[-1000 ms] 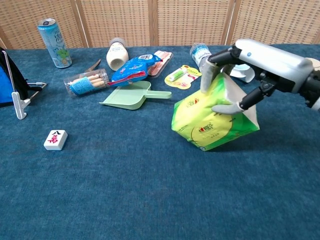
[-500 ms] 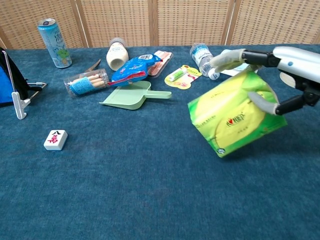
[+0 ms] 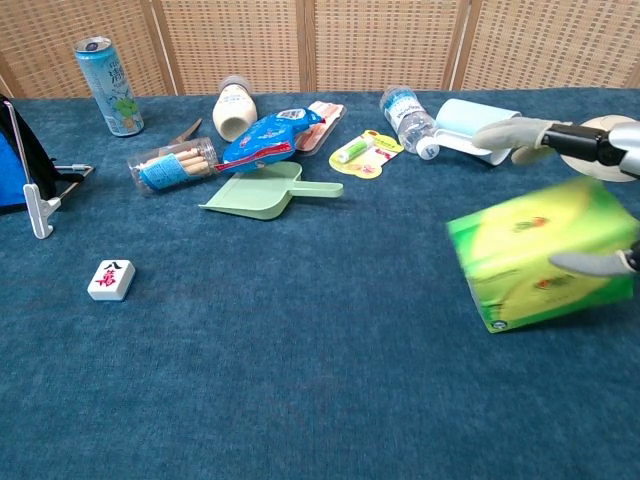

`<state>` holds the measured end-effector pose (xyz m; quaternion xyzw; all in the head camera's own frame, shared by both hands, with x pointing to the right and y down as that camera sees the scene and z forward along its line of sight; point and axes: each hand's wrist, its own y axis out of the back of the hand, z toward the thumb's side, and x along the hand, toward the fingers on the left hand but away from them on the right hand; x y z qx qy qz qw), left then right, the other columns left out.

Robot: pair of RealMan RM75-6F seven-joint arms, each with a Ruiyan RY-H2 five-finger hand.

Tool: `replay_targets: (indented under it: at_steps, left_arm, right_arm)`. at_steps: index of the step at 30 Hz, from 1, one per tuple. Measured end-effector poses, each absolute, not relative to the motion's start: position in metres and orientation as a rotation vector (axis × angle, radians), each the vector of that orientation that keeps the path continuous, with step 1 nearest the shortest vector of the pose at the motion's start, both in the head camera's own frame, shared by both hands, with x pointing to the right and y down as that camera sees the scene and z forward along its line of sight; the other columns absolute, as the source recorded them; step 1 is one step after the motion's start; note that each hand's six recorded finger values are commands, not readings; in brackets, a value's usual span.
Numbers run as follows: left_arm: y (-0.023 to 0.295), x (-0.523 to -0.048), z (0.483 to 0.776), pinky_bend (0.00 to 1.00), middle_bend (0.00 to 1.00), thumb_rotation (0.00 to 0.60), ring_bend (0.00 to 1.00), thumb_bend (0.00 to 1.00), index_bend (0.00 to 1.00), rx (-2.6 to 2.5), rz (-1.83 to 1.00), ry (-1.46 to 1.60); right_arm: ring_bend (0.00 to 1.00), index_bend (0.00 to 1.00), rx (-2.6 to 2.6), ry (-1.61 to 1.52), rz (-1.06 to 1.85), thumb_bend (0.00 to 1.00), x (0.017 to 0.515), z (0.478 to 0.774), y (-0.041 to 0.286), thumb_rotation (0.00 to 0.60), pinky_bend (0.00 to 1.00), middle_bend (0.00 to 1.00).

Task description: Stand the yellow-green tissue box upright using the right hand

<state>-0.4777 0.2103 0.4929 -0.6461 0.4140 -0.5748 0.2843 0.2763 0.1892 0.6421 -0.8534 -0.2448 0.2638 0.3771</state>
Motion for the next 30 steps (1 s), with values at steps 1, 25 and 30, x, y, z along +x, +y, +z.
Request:
replay_targets:
  at_steps: [1,25,30]
  left_arm:
    - [0.21,-0.478,0.493,0.0,0.0,0.6,0.0,0.04,0.0,-1.729,-1.538,1.107]
    - [0.21,-0.476,0.494,0.0,0.0,0.6,0.0,0.04,0.0,-1.737,-1.536,1.101]
    - [0.21,-0.477,0.493,0.0,0.0,0.6,0.0,0.04,0.0,-1.737,-1.536,1.107]
  right_arm:
    - [0.0,0.01,-2.181,-0.624,0.675,0.21,0.278,0.642,0.19,0.478,0.13,0.0]
    - [0.0,0.0,-2.171,-0.549,0.851,0.17,0.29,0.641,0.186,0.427,0.08,0.0]
    - [0.0,0.0,-2.194,-0.463,1.039,0.17,0.281,0.648,0.181,0.44,0.07,0.0]
